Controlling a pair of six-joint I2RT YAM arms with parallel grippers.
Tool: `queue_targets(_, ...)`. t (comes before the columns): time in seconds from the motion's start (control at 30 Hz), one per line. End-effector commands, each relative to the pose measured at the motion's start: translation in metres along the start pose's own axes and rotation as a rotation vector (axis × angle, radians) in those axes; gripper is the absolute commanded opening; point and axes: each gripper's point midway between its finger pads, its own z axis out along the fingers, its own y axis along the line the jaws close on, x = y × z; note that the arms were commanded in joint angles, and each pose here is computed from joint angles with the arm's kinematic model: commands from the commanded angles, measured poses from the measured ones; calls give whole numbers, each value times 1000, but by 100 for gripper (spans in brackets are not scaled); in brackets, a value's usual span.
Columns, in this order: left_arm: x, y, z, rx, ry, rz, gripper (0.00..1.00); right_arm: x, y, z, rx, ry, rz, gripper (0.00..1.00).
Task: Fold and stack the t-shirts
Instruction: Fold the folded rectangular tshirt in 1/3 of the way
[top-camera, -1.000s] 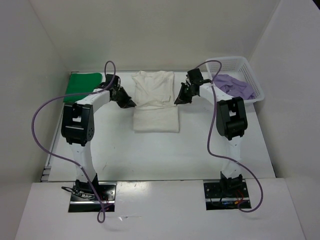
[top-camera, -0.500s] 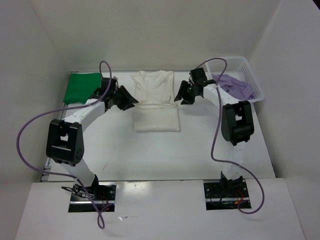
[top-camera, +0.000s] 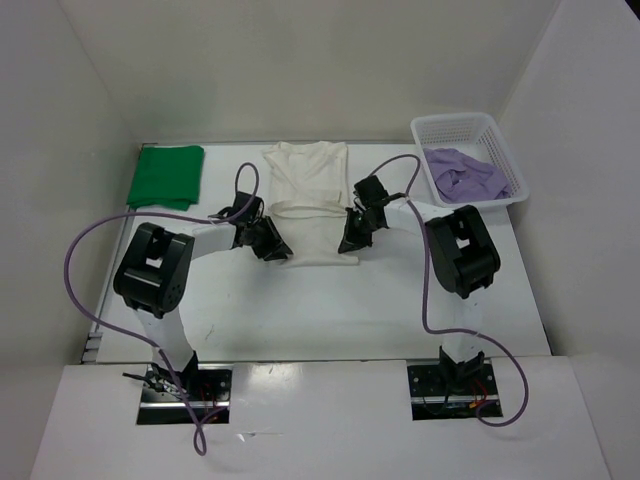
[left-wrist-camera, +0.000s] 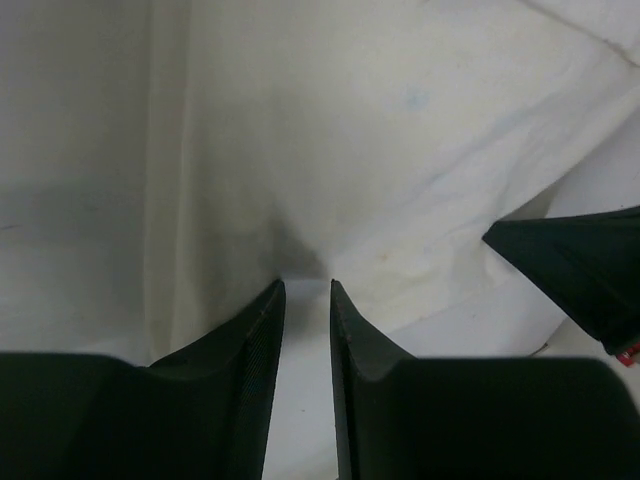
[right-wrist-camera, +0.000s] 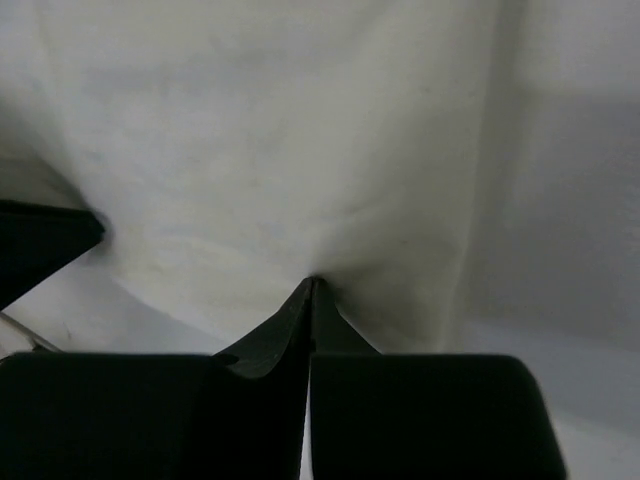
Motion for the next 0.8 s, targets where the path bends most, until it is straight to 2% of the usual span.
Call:
queue_targets(0.0, 11, 18, -2, -27, 2, 31, 33, -3, -16, 6, 43, -26, 16, 0)
queue_targets(0.07, 36, 49, -5, -93, 46, 5, 33, 20, -30, 6, 71, 15, 53, 0)
queue_targets(0.1, 39, 51, -12, -93, 32, 9, 33, 36, -38, 3, 78, 26, 66, 0)
queue_targets(0.13, 60, 74, -16, -138, 71, -11, 33, 48, -41, 1, 86, 43, 74, 0)
queue_targets(0.17, 67, 77, -26, -136, 70, -10, 33, 64, -40, -1, 77, 74, 90, 0)
queue_targets(0.2, 74, 86, -30, -156, 69, -14, 33, 97, -50, -1, 106, 133, 94, 0)
queue_targets(0.3, 98, 107, -52, -194, 78, -32, 33, 134, -43, -14, 84, 170, 80, 0)
queue_targets(0.33, 99, 115, -61, -221, 68, -61, 33, 131, -37, -25, 71, 154, 73, 0)
queue_targets(0.37, 89, 105, -75, -184, 9, -34, 33, 129, -38, -30, 83, 137, 70, 1)
queue_targets(0.43, 80, 97, -91, -171, -37, -19, 35, 114, -25, -49, 77, 94, 48, 11)
queue_targets(0.5, 69, 72, -109, -106, -85, 4, 36, 85, 1, -62, 36, 27, 13, 19)
queue_targets(0.53, 63, 63, -115, -78, -111, 15, 36, 75, 10, -67, 19, 7, -5, 20)
queue_targets(0.57, 63, 57, -117, -60, -107, 19, 36, 61, 31, -72, -39, -4, -18, 20)
queue_targets(0.7, 58, 36, -114, 20, -92, 13, 36, 36, 68, -58, -105, -17, -85, 7)
queue_targets(0.77, 58, 38, -107, 9, -66, 25, 36, 26, 83, -41, -130, -30, -112, 7)
